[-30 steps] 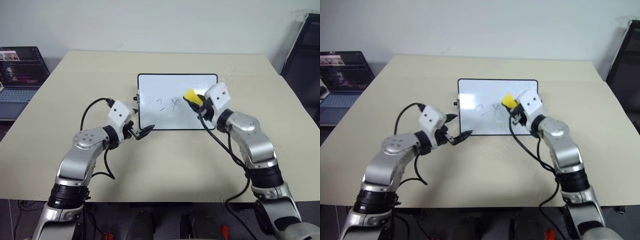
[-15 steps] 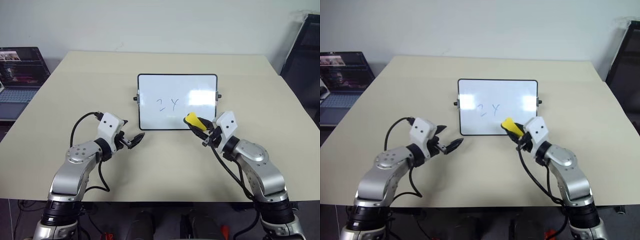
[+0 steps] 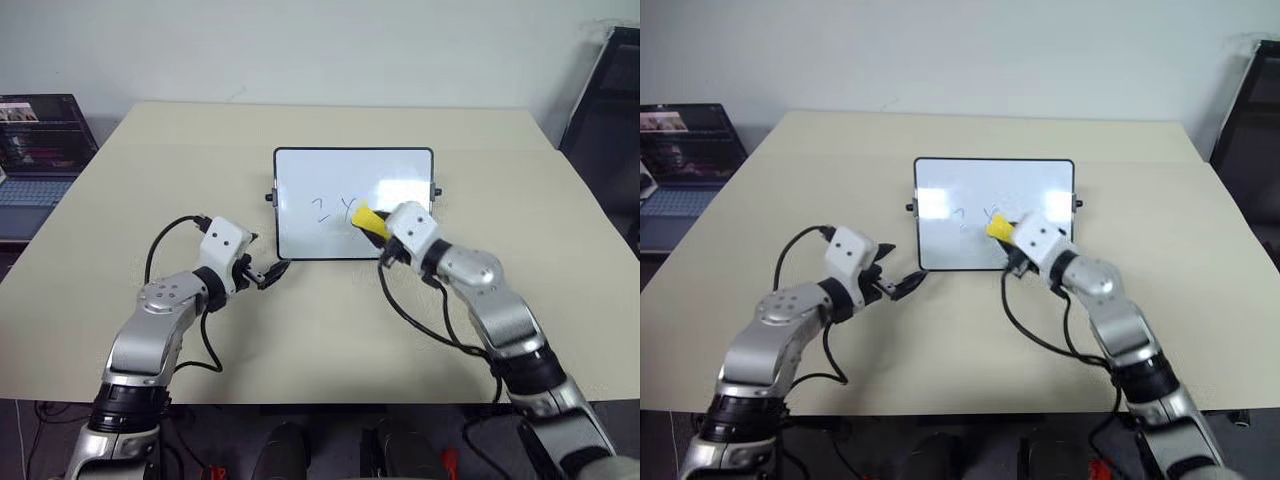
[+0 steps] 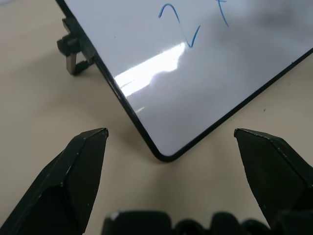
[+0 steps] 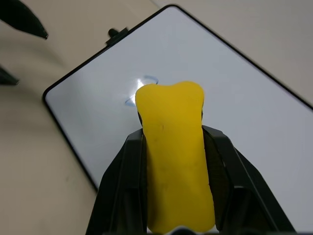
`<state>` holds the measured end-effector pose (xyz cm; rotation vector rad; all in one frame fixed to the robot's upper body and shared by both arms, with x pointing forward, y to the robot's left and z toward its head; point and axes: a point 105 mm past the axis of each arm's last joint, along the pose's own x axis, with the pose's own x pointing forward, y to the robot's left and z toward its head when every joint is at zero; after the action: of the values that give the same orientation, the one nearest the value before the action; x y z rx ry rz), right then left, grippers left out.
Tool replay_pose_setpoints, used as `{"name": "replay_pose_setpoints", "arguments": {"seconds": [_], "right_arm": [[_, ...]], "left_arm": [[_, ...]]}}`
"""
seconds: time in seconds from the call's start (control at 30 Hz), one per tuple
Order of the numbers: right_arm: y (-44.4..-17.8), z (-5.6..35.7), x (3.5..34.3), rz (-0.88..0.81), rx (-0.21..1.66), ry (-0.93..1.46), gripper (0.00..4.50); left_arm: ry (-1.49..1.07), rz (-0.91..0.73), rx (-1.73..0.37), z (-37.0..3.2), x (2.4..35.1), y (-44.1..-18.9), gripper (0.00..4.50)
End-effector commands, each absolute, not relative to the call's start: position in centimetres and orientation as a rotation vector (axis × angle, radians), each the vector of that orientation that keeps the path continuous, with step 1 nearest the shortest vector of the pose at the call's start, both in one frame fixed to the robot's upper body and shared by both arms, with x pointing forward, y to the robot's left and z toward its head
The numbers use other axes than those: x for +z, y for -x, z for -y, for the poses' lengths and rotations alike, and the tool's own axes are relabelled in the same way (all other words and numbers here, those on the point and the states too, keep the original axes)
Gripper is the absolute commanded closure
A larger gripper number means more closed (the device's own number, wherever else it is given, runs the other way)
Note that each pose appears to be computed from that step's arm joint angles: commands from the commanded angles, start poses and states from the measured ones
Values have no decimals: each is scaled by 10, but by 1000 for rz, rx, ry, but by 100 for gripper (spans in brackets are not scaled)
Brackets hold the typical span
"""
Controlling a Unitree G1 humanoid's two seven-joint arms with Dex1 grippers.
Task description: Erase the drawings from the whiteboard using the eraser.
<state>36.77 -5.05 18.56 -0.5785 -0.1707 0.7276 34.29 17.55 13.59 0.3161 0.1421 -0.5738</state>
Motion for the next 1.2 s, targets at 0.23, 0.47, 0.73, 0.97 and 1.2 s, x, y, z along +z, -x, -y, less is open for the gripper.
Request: {"name": "replay_pose_setpoints", "arguments": {"seconds": [0.23,0.47,0.73,0.97,1.2], "right_arm": [[-405,31,193,76,744,684,331],[-427,35,180,-25,740,744,331],[-422,42,173,-40,802,928,331],[-439,35,196,33,712,914,331],[-436,32,180,-42,801,887,331]], "left_arm": [[-418,-92,-667,-157,161,-347,0],[-420,-83,-705,-146,164,-345,0],[-418,-86,-718,-139,165,-340,0],[-418,-87,-728,-134,167,-340,0],[-416,-89,-732,-134,166,-340,0]]}}
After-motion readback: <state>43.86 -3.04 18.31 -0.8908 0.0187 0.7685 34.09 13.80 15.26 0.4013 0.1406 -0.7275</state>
